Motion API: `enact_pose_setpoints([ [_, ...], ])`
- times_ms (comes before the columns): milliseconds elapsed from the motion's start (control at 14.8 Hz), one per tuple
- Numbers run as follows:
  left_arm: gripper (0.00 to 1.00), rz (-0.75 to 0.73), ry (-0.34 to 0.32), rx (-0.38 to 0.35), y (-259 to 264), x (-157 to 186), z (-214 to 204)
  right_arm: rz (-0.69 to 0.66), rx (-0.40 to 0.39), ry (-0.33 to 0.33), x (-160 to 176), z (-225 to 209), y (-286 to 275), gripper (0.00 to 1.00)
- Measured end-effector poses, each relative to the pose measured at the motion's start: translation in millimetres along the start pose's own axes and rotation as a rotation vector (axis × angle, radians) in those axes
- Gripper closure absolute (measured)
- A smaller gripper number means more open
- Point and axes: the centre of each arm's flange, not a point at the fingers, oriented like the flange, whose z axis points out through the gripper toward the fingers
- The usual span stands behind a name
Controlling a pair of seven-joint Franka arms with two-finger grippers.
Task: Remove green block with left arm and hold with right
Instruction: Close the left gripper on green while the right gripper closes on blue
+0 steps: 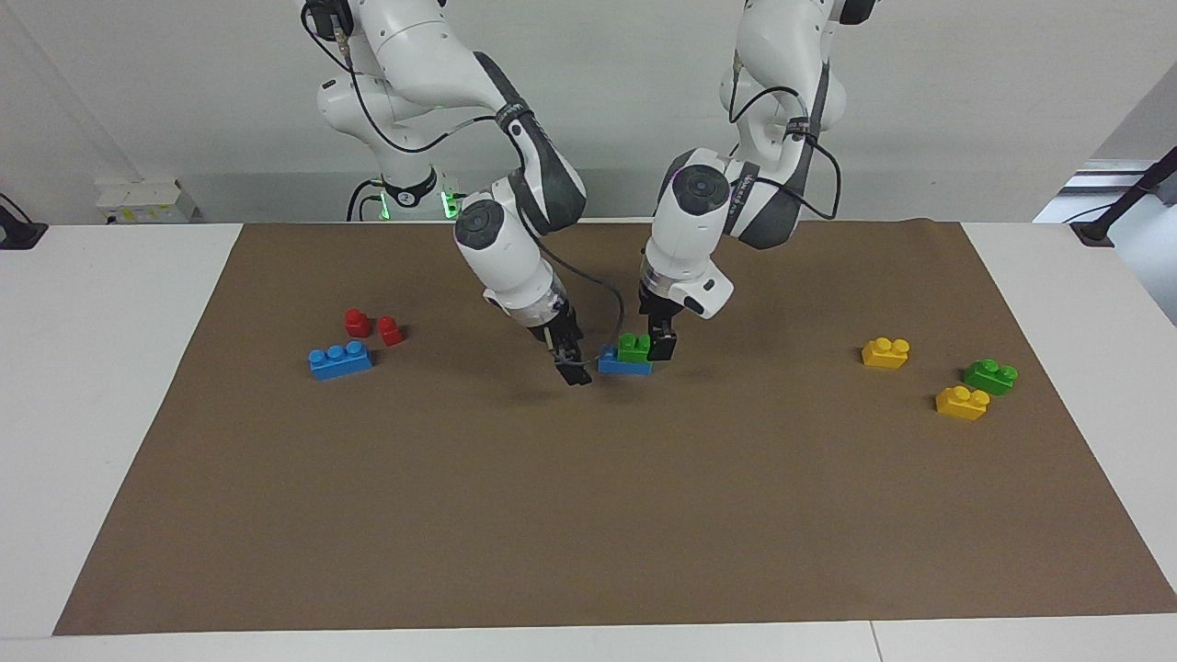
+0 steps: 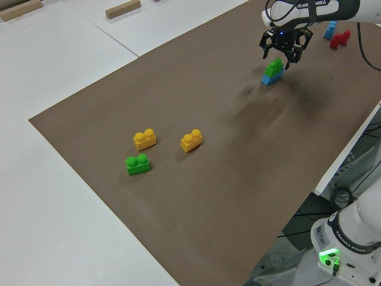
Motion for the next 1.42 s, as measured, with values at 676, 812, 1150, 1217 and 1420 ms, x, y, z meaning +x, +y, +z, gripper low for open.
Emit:
enact_pose_setpoints([
  [676, 0.00, -0.008, 0.014, 0.021, -1.9, 1.4, 15.7, 0.040, 0.023, -0.051, -19.9, 35.3, 9.4, 0.00],
  [812, 0.00, -0.009, 0.017, 0.026, -3.0, 2.9, 18.9, 0.047, 0.030, -0.058, -24.0, 42.9, 12.1, 0.00],
  [1150, 0.00, -0.011, 0.020, 0.029, -3.8, 5.0, 22.3, 0.081, 0.028, -0.082, -25.6, 46.1, 14.1, 0.00],
  [1217, 0.00, -0.012, 0.021, 0.030, -4.0, 5.5, 23.0, 0.089, 0.028, -0.087, -25.2, 46.2, 14.2, 0.00],
  [1420, 0.00, -0.014, 0.025, 0.035, -4.8, 7.5, 26.0, 0.098, 0.027, -0.090, -23.8, 46.5, 14.2, 0.00],
])
